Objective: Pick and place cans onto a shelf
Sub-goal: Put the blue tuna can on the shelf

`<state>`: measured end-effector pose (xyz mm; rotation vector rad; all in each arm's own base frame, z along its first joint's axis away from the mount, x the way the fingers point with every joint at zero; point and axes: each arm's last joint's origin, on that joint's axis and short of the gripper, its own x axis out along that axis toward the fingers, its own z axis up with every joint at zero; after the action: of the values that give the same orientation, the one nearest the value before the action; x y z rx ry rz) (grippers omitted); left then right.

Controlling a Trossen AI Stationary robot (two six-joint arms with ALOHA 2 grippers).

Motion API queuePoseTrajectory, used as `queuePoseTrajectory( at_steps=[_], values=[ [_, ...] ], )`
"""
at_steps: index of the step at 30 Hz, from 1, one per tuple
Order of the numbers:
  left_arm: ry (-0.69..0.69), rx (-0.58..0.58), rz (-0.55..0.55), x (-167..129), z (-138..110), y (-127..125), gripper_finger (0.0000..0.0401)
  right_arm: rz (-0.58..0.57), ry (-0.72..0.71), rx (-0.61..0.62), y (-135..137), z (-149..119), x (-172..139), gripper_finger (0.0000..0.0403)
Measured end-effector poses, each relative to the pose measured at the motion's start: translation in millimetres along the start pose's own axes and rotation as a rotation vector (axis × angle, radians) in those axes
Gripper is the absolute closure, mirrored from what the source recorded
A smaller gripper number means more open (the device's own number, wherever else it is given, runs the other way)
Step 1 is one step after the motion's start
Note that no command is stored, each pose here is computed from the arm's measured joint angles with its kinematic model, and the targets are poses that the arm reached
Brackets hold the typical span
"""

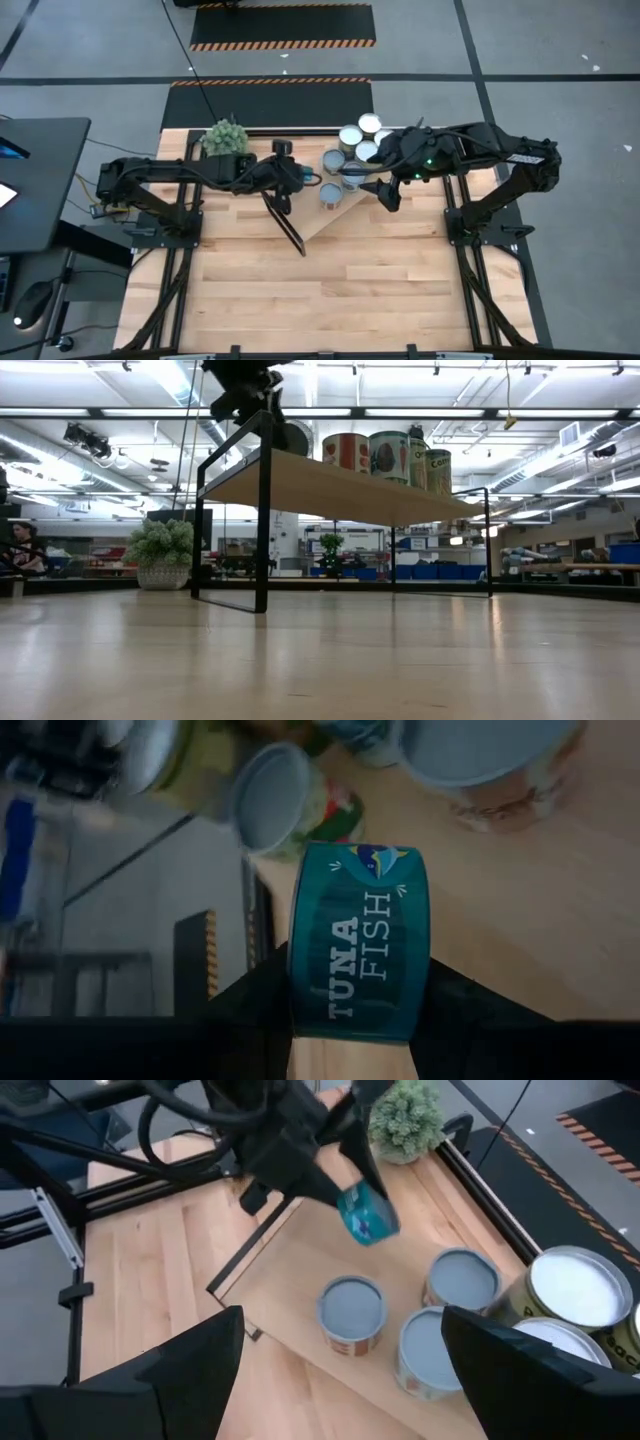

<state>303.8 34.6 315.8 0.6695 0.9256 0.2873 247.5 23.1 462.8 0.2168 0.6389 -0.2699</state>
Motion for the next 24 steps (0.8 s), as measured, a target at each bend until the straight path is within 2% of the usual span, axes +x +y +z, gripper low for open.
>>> queuePoseTrajectory(
  at_steps=[3,10,14,24],
  values=[
    [-0.001,0.016,-0.058,10,-4,4,0.0246,-0.005,-0.011,0.003,1,1,1,0.0055],
    [-0.002,0.011,-0.045,25,-11,18,0.0244,0.008,-0.048,0.014,3,5,3,0.0055],
    [0.004,0.015,-0.118,37,-14,15,0.0244,0.01,-0.057,0.017,3,6,3,0.0055],
    [0.023,0.01,-0.131,48,-11,8,0.0242,0.01,-0.061,0.031,4,6,2,0.0055]
  ],
)
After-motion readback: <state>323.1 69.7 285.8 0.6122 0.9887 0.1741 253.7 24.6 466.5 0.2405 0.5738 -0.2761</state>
